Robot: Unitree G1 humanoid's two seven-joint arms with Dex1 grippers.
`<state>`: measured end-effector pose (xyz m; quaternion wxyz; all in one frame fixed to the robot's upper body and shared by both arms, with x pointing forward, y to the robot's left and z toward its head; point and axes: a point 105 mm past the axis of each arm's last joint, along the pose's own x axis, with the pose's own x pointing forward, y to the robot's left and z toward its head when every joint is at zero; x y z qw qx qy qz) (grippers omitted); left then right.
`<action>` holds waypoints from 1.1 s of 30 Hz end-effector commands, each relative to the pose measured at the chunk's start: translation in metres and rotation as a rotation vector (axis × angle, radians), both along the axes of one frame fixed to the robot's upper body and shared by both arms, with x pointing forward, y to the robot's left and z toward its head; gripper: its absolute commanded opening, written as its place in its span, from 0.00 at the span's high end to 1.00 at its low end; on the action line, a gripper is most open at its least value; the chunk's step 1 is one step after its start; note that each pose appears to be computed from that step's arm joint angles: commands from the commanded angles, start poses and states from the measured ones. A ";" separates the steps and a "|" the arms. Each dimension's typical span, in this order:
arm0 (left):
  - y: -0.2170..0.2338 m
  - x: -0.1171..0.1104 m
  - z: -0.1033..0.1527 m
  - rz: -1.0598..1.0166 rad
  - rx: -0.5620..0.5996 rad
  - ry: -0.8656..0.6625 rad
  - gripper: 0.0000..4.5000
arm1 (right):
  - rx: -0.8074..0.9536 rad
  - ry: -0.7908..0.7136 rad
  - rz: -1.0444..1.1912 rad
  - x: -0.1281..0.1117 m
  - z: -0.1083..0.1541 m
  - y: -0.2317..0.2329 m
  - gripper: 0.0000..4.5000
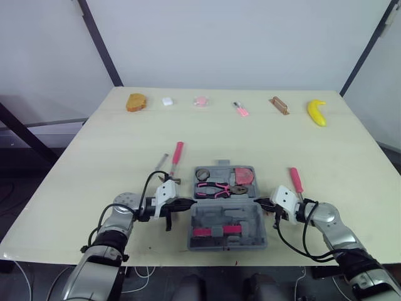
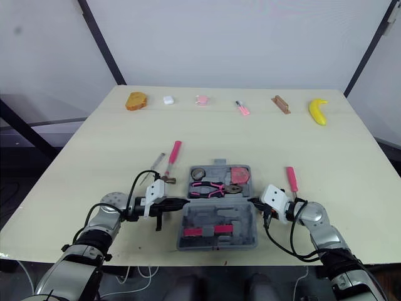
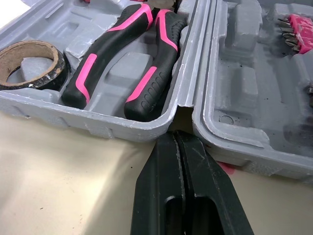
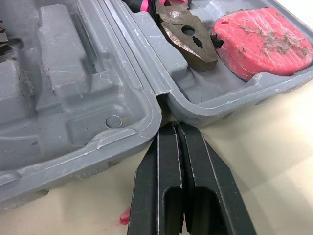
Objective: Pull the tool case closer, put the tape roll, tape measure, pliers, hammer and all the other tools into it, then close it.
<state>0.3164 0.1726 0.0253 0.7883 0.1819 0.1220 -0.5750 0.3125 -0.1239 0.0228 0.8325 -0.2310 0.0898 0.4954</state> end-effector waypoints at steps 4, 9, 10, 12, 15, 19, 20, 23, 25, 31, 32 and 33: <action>-0.002 0.001 0.010 -0.029 0.000 -0.042 1.00 | 0.018 -0.070 0.003 0.006 0.018 0.001 0.99; 0.004 0.000 0.014 -0.022 0.001 -0.049 1.00 | 0.038 -0.075 -0.036 0.007 0.025 -0.011 0.99; 0.005 -0.001 0.015 -0.021 0.000 -0.050 1.00 | 0.039 -0.075 -0.041 0.007 0.025 -0.013 0.99; 0.006 -0.002 0.017 -0.020 -0.003 -0.053 1.00 | 0.042 -0.073 -0.051 0.006 0.026 -0.017 0.99; 0.011 -0.003 0.021 0.007 -0.024 -0.065 1.00 | 0.073 -0.065 -0.081 0.003 0.030 -0.025 0.99; 0.019 -0.011 0.022 0.015 -0.028 -0.058 1.00 | 0.097 -0.054 -0.105 -0.003 0.033 -0.034 0.99; 0.023 -0.012 0.022 0.023 -0.028 -0.058 1.00 | 0.110 -0.048 -0.116 -0.005 0.033 -0.037 0.99; 0.030 -0.016 0.025 0.047 -0.041 -0.059 1.00 | 0.132 -0.035 -0.138 -0.012 0.034 -0.044 0.99; 0.035 -0.020 0.029 0.076 -0.075 -0.053 1.00 | 0.170 -0.028 -0.173 -0.017 0.036 -0.051 0.99; 0.048 -0.035 0.025 0.136 -0.104 -0.022 1.00 | 0.216 0.008 -0.243 -0.038 0.033 -0.070 0.99; 0.048 -0.038 0.024 0.139 -0.103 -0.015 1.00 | 0.215 0.015 -0.252 -0.041 0.032 -0.073 0.99; 0.048 -0.040 0.022 0.140 -0.104 -0.011 1.00 | 0.213 0.018 -0.260 -0.044 0.030 -0.075 0.99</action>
